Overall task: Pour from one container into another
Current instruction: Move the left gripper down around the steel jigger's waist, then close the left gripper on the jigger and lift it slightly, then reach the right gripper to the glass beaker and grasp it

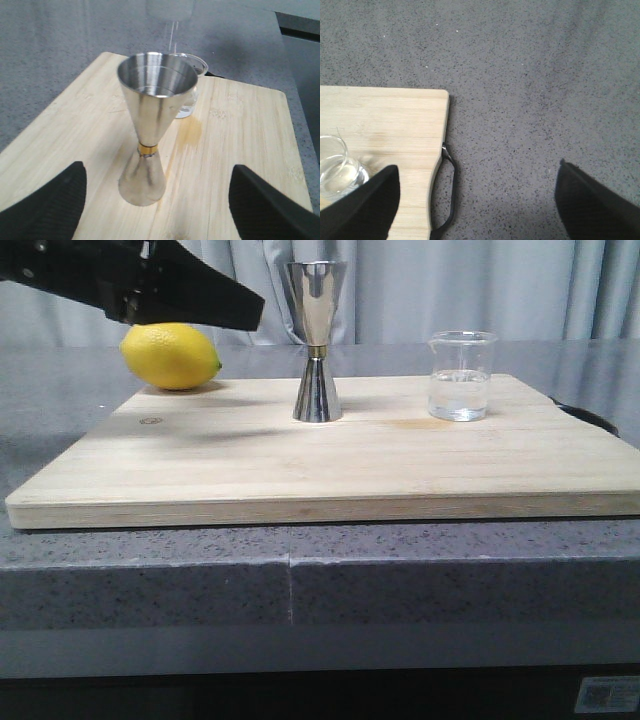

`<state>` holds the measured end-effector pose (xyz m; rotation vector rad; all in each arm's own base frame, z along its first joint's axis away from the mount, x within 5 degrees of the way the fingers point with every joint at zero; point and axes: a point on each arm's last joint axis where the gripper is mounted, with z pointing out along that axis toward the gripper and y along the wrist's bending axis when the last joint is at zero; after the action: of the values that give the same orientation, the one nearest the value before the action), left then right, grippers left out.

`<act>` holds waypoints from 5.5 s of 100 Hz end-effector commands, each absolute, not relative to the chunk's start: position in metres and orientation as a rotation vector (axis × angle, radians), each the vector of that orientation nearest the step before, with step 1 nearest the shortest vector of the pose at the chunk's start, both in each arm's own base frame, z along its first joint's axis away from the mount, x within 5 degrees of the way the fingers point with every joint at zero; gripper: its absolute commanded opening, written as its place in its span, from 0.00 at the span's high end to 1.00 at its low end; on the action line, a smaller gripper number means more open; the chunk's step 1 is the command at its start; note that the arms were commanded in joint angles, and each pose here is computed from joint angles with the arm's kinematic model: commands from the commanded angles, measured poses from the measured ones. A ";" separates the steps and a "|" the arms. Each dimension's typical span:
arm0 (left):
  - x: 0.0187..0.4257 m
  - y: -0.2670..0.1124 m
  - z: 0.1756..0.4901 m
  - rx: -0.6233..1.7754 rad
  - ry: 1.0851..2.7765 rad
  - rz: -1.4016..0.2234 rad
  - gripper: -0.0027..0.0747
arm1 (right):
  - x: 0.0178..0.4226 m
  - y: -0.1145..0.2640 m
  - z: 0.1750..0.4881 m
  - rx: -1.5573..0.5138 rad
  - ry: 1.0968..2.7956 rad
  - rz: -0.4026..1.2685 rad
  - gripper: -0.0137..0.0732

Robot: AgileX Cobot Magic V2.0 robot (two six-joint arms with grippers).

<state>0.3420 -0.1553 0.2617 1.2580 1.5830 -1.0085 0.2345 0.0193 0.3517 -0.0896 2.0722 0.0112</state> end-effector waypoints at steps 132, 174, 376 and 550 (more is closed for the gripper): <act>0.358 -0.219 0.259 1.263 1.462 -1.067 0.34 | 0.250 0.021 0.360 -0.111 1.984 0.006 0.18; 0.359 -0.219 0.261 1.231 1.457 -1.083 0.42 | 0.250 0.021 0.360 -0.111 1.984 0.006 0.18; 0.360 -0.208 0.313 1.367 1.379 -1.100 0.91 | 0.214 0.078 0.260 -0.397 1.710 0.222 0.18; 0.357 -0.207 0.314 1.389 1.364 -1.130 0.91 | 0.291 0.112 0.227 -0.389 1.616 0.329 0.26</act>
<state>0.3693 -0.2099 0.2696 1.4250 1.4999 -1.0873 0.2877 0.1093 0.2021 -0.4032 1.7567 0.3098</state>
